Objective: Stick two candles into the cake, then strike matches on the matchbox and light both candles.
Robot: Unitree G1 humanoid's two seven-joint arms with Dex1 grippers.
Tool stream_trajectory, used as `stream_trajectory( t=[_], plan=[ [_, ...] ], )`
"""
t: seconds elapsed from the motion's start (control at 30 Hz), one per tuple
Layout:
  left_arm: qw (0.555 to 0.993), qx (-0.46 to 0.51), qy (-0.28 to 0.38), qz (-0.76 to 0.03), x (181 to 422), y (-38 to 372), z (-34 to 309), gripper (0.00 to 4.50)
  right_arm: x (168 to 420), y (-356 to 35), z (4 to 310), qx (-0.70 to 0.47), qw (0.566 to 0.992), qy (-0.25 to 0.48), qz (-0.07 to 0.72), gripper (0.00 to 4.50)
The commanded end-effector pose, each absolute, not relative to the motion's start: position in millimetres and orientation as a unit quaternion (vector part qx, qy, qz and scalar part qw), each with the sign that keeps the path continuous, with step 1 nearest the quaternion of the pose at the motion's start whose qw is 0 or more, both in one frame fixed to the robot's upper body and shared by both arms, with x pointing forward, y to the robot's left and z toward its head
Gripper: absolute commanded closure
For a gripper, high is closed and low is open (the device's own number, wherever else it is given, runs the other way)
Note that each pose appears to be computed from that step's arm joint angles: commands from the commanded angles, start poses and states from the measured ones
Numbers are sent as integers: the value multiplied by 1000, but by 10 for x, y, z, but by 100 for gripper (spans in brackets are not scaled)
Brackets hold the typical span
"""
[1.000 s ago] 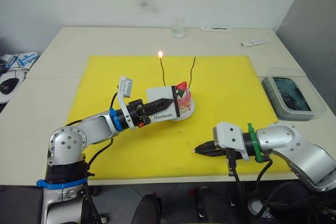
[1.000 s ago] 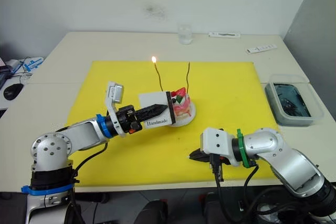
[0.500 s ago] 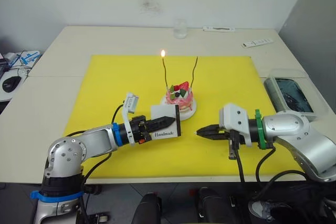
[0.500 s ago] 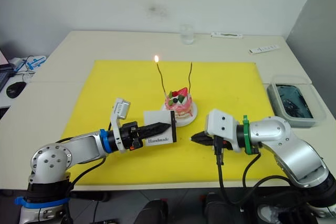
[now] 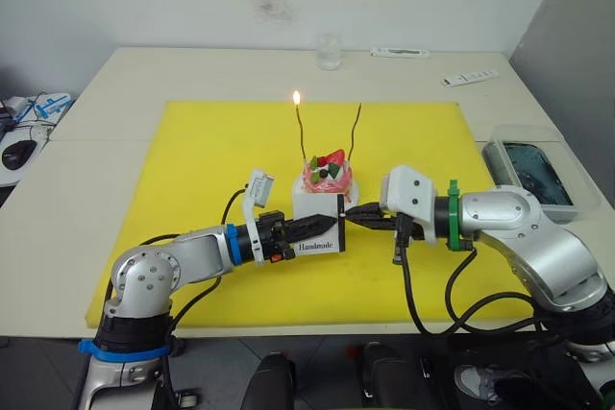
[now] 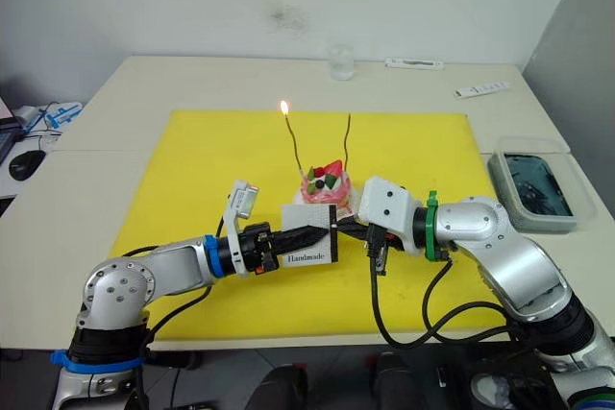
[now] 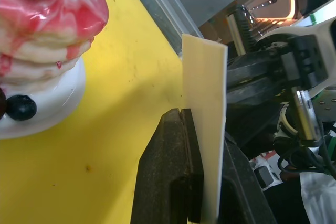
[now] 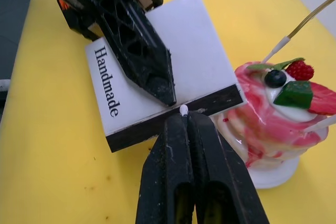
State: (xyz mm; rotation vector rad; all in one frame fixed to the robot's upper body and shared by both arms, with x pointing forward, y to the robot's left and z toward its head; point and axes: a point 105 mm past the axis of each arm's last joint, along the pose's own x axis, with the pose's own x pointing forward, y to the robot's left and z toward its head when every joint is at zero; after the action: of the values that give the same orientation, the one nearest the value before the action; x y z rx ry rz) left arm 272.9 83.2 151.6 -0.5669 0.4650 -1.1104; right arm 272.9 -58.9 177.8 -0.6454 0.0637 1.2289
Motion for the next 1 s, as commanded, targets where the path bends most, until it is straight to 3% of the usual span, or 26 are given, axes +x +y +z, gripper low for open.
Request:
stream_trajectory(
  t=[0.03, 0.67, 1.0],
  plan=[
    [779, -265, 200, -532, 2708, 802, 1601, 450, 2731, -560, 1814, -314, 761, 15, 567, 445],
    [779, -270, 193, -532, 2714, 814, 1641, 450, 2749, -593, 1738, -321, 759, 25, 565, 445],
    [771, -295, 174, -538, 2743, 793, 1760, 450, 2622, -569, 1487, -332, 730, 57, 595, 445]
  ],
)
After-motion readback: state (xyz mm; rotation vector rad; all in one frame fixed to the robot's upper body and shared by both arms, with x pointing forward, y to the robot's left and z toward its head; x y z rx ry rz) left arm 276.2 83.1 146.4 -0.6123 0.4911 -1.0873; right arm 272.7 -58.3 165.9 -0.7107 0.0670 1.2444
